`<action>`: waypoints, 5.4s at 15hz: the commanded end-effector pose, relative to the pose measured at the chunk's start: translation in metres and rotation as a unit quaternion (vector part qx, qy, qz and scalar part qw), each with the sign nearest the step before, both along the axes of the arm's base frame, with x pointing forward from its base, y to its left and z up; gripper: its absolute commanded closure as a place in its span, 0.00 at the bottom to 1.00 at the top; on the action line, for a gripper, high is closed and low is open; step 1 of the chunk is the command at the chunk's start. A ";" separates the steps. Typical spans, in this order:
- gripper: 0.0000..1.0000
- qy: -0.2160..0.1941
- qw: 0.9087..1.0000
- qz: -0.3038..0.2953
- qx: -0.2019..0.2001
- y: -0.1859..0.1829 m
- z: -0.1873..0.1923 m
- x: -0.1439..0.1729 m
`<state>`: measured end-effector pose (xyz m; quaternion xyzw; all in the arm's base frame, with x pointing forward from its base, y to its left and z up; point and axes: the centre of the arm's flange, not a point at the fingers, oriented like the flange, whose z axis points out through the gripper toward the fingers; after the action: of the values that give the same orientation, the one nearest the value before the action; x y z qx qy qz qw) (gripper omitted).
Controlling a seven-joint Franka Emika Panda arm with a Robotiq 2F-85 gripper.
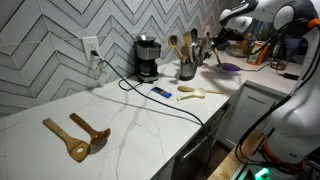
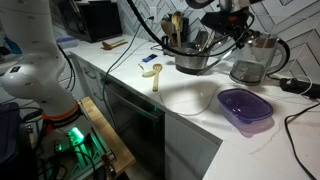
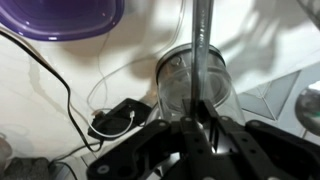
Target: Put the serving spoon in the utensil holder
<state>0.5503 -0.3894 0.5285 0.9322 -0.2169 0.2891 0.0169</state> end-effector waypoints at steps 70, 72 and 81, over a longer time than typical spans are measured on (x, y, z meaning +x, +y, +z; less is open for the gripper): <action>0.09 -0.205 0.965 0.124 -0.108 0.192 -0.056 -0.006; 0.00 -0.206 0.964 0.128 -0.109 0.192 -0.050 -0.008; 0.00 -0.183 0.968 0.154 -0.081 0.202 -0.009 -0.029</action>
<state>0.5437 -0.1953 0.4828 0.8675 -0.0488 0.4937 0.0355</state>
